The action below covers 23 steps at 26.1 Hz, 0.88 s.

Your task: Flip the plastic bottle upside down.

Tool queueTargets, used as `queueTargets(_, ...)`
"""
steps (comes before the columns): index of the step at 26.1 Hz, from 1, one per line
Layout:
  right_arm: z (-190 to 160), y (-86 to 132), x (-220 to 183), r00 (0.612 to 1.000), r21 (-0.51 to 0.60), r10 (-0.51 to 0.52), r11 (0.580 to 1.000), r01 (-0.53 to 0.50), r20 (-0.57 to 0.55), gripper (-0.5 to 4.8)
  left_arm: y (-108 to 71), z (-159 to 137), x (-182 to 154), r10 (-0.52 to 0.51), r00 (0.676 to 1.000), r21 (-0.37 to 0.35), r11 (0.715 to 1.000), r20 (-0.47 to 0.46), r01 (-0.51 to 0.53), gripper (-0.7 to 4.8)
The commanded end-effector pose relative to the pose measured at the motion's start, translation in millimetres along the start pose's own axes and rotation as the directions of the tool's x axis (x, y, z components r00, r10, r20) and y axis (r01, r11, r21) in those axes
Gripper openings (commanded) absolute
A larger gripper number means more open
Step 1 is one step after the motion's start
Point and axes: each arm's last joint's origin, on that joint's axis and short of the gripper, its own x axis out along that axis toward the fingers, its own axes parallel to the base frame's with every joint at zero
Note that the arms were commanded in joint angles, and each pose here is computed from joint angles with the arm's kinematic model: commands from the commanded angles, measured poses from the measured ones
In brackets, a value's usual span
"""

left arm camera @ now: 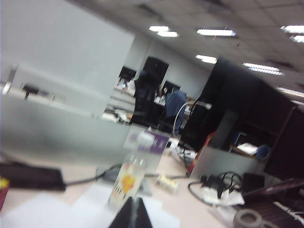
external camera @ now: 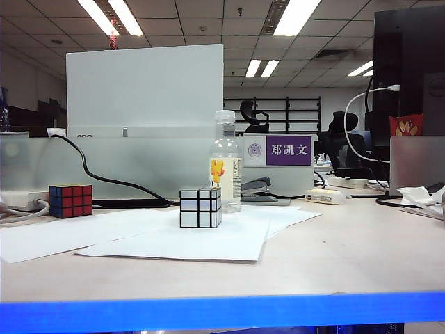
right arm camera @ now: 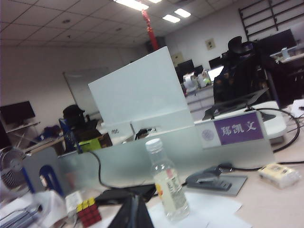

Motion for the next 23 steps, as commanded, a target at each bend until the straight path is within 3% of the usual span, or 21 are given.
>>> queueTargets(1, 21, 8, 24, 0.988, 0.017, 0.130, 0.991, -0.129, -0.088, -0.09, -10.0, 28, 11, -0.038, 0.999, 0.039, 0.999, 0.033, 0.037, -0.05)
queueTargets(2, 28, 9, 36, 0.978, 0.023, 0.170, 0.985, -0.168, -0.122, -0.09, -14.3, 41, 19, -0.075, 0.997, 0.055, 0.996, 0.032, 0.073, -0.05)
queueTargets(4, 48, 11, 71, 0.950, 0.046, 0.248, 0.969, -0.244, -0.189, -0.09, -16.5, 66, 48, -0.138, 0.988, 0.084, 0.986, -0.067, 0.143, -0.05)
queueTargets(5, 57, 11, 85, 0.949, 0.049, 0.246, 0.969, -0.242, -0.196, -0.04, -12.7, 77, 71, -0.156, 0.973, 0.092, 0.981, -0.171, 0.173, -0.05)
queueTargets(7, 62, 7, 102, 0.957, 0.029, 0.212, 0.977, -0.211, -0.200, 0.34, -4.4, 84, 98, -0.150, 0.949, 0.094, 0.979, -0.277, 0.182, -0.05)
queueTargets(11, 63, 0, 129, 0.937, 0.002, 0.169, 0.984, -0.177, -0.304, 0.46, 37.0, 73, 170, -0.113, 0.852, 0.030, 0.988, -0.511, 0.148, -0.03)
queueTargets(13, 59, 2, 132, 0.923, -0.017, 0.171, 0.982, -0.188, -0.344, 0.45, 45.8, 60, 187, -0.133, 0.828, 0.011, 0.986, -0.545, 0.166, -0.04)
queueTargets(16, 48, 6, 134, 0.899, -0.053, 0.168, 0.977, -0.206, -0.404, 0.45, 56.5, 39, 206, -0.102, 0.809, 0.052, 0.986, -0.579, 0.161, -0.04)
queueTargets(20, 25, 8, 140, 0.857, -0.127, 0.106, 0.972, -0.195, -0.505, 0.58, 55.7, 18, 223, -0.144, 0.790, 0.057, 0.974, -0.596, 0.220, -0.04)
queueTargets(21, 17, 9, 144, 0.843, -0.154, 0.103, 0.964, -0.215, -0.528, 1.12, 56.3, 15, 225, -0.149, 0.791, 0.067, 0.970, -0.594, 0.233, -0.04)
queueTargets(23, 3, 11, 153, 0.824, -0.208, 0.106, 0.942, -0.262, -0.557, 3.15, 55.7, 11, 228, -0.153, 0.794, 0.085, 0.965, -0.588, 0.249, -0.04)
